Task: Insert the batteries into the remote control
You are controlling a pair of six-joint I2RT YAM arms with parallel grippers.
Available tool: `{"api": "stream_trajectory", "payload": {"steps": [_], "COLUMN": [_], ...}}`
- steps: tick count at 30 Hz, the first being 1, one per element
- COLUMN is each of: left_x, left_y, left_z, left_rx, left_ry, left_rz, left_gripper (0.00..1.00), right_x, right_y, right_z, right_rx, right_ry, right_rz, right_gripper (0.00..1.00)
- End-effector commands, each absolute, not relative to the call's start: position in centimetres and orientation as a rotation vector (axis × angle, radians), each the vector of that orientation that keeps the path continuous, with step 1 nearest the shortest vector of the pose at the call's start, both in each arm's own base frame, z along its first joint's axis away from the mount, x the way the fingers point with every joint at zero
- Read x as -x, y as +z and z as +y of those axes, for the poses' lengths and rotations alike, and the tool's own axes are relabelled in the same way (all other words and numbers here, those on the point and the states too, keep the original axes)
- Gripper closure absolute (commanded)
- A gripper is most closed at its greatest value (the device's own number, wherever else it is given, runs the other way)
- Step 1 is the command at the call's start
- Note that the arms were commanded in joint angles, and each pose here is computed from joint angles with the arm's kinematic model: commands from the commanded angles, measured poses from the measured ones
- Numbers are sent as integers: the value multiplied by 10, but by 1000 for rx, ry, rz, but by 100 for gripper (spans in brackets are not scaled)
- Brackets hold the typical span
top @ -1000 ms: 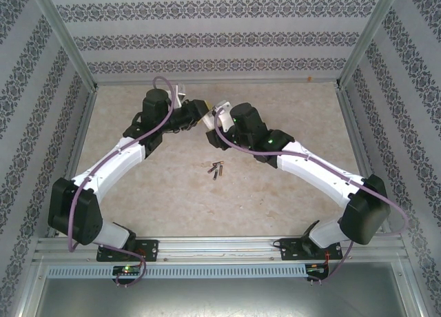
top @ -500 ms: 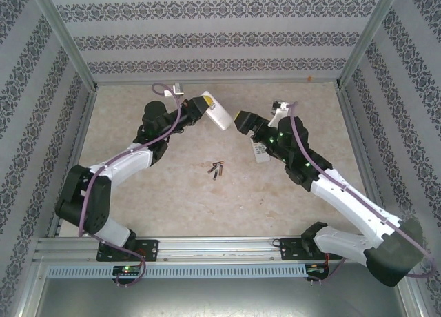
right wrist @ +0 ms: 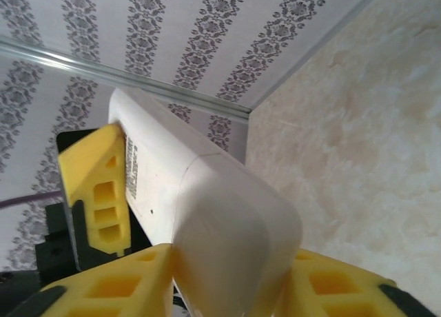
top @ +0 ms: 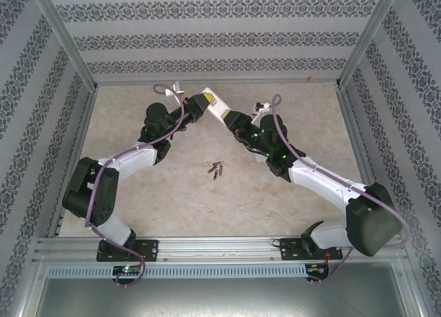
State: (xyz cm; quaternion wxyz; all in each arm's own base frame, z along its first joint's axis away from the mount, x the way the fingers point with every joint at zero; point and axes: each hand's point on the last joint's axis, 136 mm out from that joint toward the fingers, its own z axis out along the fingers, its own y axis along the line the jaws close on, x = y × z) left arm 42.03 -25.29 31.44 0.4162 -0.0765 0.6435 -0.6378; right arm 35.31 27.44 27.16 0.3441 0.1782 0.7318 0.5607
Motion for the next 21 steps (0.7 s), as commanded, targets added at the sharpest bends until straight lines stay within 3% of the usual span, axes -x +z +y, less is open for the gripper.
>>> {"api": "stream_trajectory", "payload": {"steps": [1,4,7,8,12,21], "left_x": [-402,-401,-397,-396,-394,-408], "left_y": [357,363,373,376,382,385], "left_z": [-255,-253,-253,-254,-250,-206], "left_rx": [96,120,111,106,112,272], "left_ry": [-1648,-1662,-1697,-1710,-1717,-1625], "left_rz": [1508,1492,1465,1459,1437,1421], "left_gripper": [100,100,100,100,100,100], "right_x": [-360,-360,-359,-359,-358,-348], "right_y": [295,276,267,267,267,251], "right_z": [276,270,265,265,265,232], "right_rx": [-444,-491,-512,-503,-487,-558], "right_ry": [1505,1481,1470,1463,1462,1408], "right_rz": [1824,1858,1869,1873,1875,1853], "right_gripper": [76,82,65,64,81,88]}}
